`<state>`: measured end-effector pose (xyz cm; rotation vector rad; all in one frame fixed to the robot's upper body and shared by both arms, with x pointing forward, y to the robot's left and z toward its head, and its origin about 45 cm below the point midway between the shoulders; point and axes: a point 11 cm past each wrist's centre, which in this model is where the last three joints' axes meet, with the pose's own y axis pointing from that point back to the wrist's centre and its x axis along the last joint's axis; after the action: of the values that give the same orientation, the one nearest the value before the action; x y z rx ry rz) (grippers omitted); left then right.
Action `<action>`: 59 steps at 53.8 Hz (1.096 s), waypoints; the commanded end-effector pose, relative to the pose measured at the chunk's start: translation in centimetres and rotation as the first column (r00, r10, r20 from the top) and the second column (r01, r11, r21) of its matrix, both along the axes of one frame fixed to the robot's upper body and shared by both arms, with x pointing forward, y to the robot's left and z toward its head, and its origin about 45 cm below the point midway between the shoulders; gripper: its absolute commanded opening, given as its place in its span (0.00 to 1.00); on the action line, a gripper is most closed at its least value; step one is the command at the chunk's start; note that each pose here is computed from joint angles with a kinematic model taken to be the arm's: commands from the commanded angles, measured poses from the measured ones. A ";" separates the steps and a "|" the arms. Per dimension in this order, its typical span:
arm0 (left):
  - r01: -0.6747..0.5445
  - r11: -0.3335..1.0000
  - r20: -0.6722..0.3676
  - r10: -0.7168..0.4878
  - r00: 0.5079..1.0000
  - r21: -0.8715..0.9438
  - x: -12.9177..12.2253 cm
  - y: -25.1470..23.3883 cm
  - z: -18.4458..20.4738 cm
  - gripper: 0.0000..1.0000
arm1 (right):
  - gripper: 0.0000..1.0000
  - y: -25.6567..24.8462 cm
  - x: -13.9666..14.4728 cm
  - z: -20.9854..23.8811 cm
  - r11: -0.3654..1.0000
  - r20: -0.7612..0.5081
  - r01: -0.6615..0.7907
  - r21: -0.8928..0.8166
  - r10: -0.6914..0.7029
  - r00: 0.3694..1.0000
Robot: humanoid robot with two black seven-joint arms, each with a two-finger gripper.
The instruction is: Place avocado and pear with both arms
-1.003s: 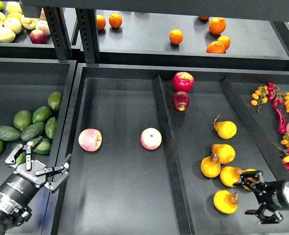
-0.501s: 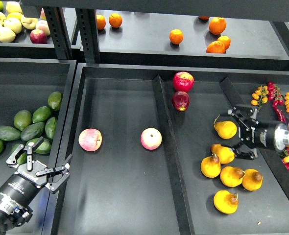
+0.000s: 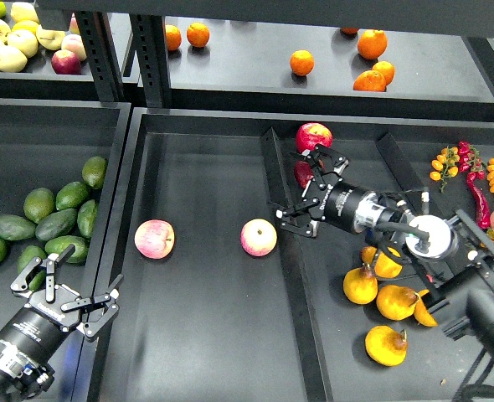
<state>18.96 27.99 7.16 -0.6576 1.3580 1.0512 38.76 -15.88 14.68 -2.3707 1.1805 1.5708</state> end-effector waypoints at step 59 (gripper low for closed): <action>0.137 0.990 0.026 -0.137 0.990 -0.036 2.3 -4.4 0.2 0.99 | 0.99 -4.4 -12.5 -8.1 0.817 -0.115 0.375 0.438 -0.363 0.925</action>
<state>19.63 23.79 6.25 -0.5768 1.4211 0.9345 27.16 -20.11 6.08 -1.8337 1.0908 1.5323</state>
